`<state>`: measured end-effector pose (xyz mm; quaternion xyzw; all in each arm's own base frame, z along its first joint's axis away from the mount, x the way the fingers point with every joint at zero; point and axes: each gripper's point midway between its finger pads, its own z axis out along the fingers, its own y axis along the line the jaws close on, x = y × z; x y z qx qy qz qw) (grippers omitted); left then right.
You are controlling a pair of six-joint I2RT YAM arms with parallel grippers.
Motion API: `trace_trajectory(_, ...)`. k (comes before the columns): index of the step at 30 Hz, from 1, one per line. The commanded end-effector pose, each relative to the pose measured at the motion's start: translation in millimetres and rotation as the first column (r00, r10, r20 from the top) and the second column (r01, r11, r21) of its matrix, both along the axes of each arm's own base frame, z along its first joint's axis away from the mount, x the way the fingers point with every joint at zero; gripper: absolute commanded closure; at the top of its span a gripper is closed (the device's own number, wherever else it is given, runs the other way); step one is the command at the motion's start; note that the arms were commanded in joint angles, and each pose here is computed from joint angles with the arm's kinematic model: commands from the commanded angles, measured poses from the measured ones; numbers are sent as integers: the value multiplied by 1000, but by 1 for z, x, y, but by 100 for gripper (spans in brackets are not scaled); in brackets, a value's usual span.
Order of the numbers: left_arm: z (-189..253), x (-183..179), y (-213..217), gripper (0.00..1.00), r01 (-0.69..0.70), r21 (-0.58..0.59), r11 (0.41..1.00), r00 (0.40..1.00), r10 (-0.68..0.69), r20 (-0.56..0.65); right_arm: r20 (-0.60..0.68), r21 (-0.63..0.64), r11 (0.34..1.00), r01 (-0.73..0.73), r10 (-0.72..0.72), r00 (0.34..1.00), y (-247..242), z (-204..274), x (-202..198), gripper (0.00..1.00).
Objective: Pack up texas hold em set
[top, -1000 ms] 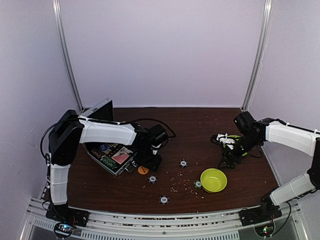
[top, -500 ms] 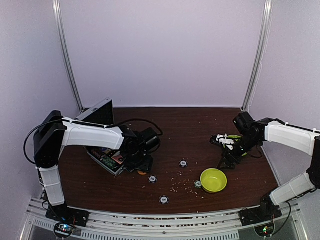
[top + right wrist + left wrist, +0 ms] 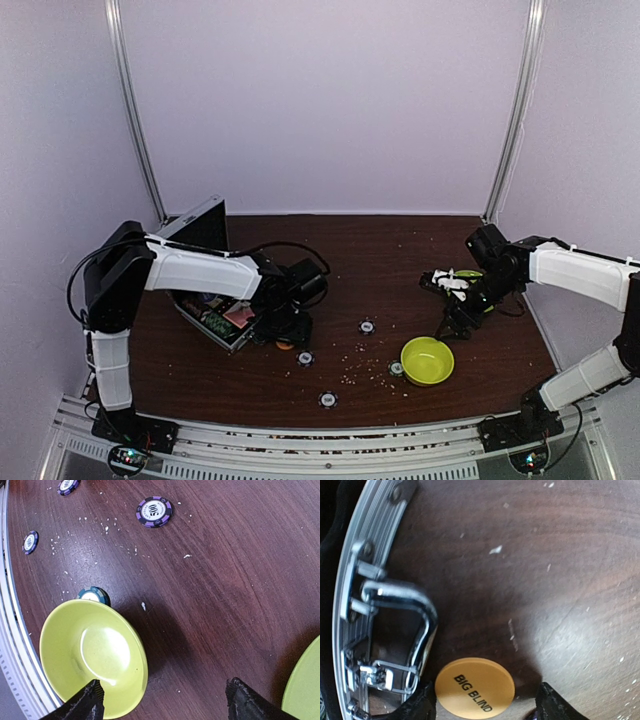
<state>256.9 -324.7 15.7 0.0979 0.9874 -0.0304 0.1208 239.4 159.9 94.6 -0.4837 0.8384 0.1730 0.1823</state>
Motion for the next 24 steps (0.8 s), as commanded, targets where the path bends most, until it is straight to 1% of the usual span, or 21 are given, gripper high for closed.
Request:
trace_trajectory(1,-11,11,-34,32,81,-100,992,997,-82,-11,10,-16,1000,-14,15,1000,1,4,4,15)
trace_trajectory(5,-8,3,-59,37,213,-135,968,976,-217,-15,3,-18,1000,-15,16,1000,1,3,4,15)
trace_trajectory(8,-8,-2,-60,38,255,-111,961,966,-259,-27,2,-19,1000,-16,16,1000,1,3,4,15)
trace_trajectory(11,-7,0,-46,37,262,-30,965,964,-263,-32,-2,-21,1000,-16,16,1000,1,2,4,15)
trace_trajectory(13,-8,-1,-39,36,272,12,962,961,-271,-58,-3,-20,1000,-16,16,1000,1,2,4,15)
trace_trajectory(16,-11,-7,-34,36,285,41,958,955,-280,-100,-4,-20,1000,-18,18,1000,2,2,4,15)
trace_trajectory(24,-12,-12,-20,37,295,98,950,950,-280,-141,-1,-20,1000,-21,21,1000,2,3,4,14)
